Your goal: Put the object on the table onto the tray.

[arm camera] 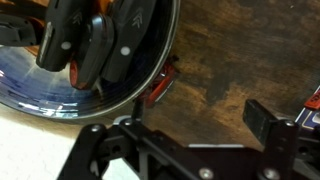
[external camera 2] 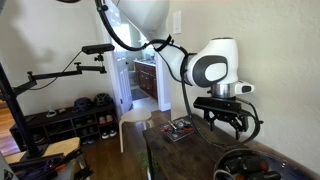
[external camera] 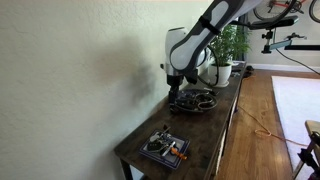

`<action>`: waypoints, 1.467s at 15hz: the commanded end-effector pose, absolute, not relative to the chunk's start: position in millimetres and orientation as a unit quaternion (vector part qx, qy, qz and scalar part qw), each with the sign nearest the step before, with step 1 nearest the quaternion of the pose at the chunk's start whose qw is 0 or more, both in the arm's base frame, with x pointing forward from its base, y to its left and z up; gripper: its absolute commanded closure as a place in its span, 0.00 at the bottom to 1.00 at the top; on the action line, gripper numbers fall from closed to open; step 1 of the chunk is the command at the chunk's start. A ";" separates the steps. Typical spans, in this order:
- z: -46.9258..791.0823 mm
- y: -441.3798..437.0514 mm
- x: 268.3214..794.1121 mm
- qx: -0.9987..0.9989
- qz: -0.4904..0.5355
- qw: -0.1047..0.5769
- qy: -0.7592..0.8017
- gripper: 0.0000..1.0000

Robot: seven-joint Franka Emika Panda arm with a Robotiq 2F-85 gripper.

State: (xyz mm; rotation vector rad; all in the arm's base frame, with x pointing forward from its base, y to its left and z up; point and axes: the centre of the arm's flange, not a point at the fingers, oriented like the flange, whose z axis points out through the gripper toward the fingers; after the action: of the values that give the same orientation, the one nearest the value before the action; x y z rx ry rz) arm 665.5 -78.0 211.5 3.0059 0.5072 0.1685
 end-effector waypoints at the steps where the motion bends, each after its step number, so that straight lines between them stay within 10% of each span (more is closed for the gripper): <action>1: 196.1 -77.0 683.1 0.980 0.066 0.049 0.183 0.00; 22: 154.1 -101.4 712.2 0.974 0.072 0.048 0.208 0.00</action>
State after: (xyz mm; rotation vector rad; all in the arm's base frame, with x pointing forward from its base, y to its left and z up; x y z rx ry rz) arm 713.0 -98.4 157.0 2.9726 0.6010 0.2038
